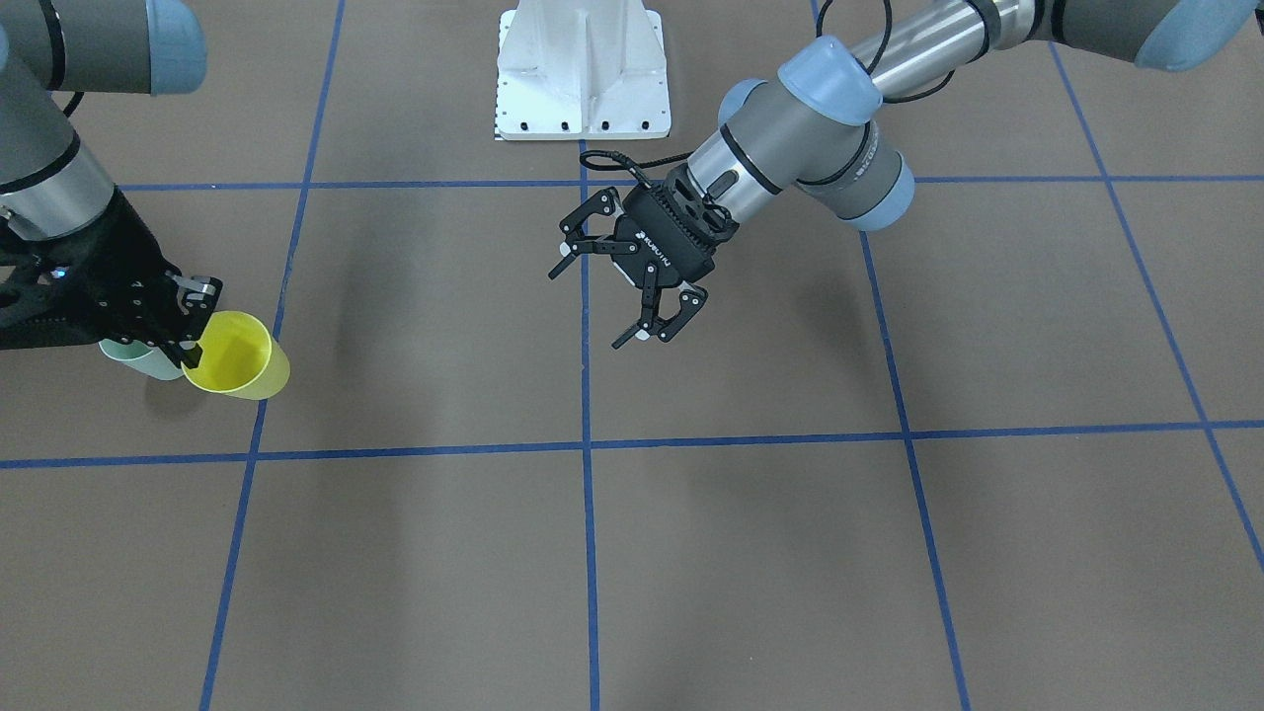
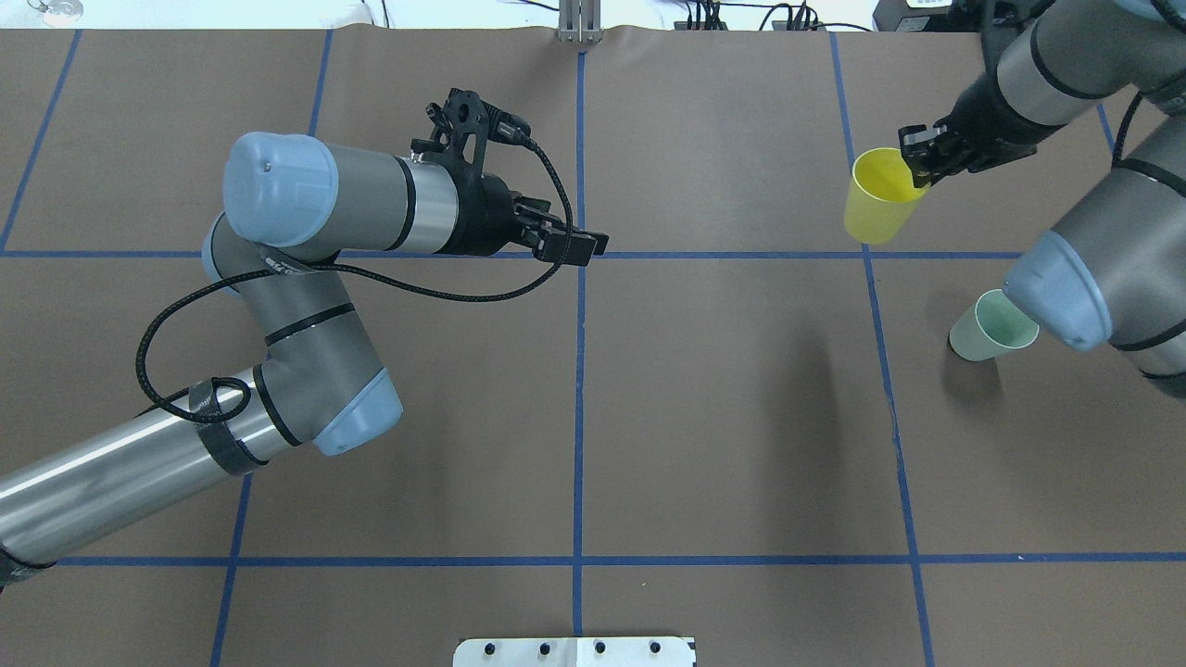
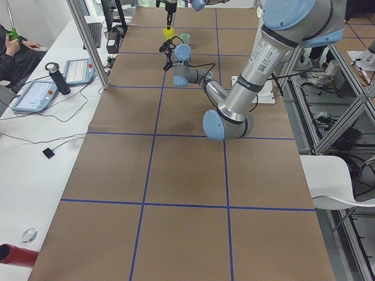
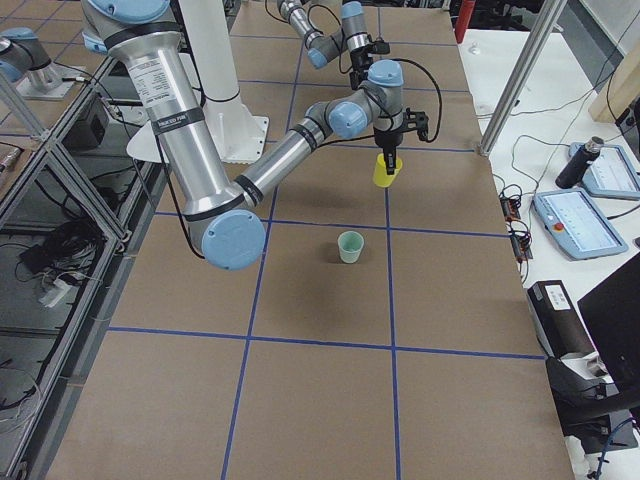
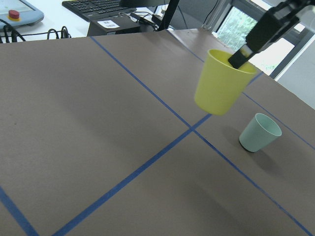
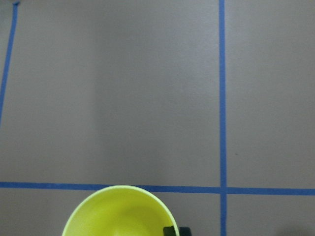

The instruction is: Transfer and stack yellow cup on green cup

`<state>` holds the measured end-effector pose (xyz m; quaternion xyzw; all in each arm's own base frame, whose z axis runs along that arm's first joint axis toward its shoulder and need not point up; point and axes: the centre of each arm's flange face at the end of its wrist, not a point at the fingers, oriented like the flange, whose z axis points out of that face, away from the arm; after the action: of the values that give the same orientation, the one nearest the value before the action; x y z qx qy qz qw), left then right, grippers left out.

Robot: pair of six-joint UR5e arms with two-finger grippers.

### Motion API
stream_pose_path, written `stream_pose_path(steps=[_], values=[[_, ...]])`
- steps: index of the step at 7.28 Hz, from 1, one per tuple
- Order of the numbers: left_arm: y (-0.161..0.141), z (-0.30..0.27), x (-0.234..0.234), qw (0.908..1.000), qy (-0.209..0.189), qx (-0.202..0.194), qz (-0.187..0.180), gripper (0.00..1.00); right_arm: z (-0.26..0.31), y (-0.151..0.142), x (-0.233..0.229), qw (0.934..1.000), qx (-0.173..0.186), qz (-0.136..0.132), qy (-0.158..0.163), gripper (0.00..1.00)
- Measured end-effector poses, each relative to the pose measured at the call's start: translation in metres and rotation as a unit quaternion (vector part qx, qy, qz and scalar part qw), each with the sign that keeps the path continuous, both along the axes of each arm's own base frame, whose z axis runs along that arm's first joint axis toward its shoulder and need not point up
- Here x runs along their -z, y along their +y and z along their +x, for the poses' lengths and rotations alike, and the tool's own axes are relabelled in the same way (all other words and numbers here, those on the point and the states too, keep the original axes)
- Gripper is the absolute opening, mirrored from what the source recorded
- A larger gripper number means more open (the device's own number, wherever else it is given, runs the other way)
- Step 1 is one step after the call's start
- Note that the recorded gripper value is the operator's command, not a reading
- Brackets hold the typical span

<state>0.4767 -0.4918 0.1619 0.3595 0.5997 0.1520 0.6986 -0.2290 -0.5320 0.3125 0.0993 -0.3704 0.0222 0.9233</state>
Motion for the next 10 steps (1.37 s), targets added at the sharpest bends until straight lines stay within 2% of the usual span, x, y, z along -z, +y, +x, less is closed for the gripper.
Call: stream_pose_path(steps=[2, 4, 6, 10], values=[[-0.005, -0.023, 0.018, 0.9971, -0.059, 0.013, -0.045, 1.0, 0.029, 0.034, -0.027, 0.9997, 0.004, 0.011, 0.022, 0.0], [-0.008, -0.045, 0.029, 0.9883, -0.12, 0.026, -0.091, 1.0, 0.048, 0.058, -0.061, 0.9989, 0.005, 0.026, 0.04, 0.0], [-0.02, -0.064, 0.031, 0.9776, -0.164, 0.043, -0.125, 1.0, 0.062, 0.08, -0.106, 0.9983, 0.006, 0.046, 0.035, 0.0], [-0.029, -0.071, 0.026, 0.9726, -0.18, 0.057, -0.136, 1.0, 0.063, 0.084, -0.139, 0.9987, 0.013, 0.034, 0.037, 0.0]])
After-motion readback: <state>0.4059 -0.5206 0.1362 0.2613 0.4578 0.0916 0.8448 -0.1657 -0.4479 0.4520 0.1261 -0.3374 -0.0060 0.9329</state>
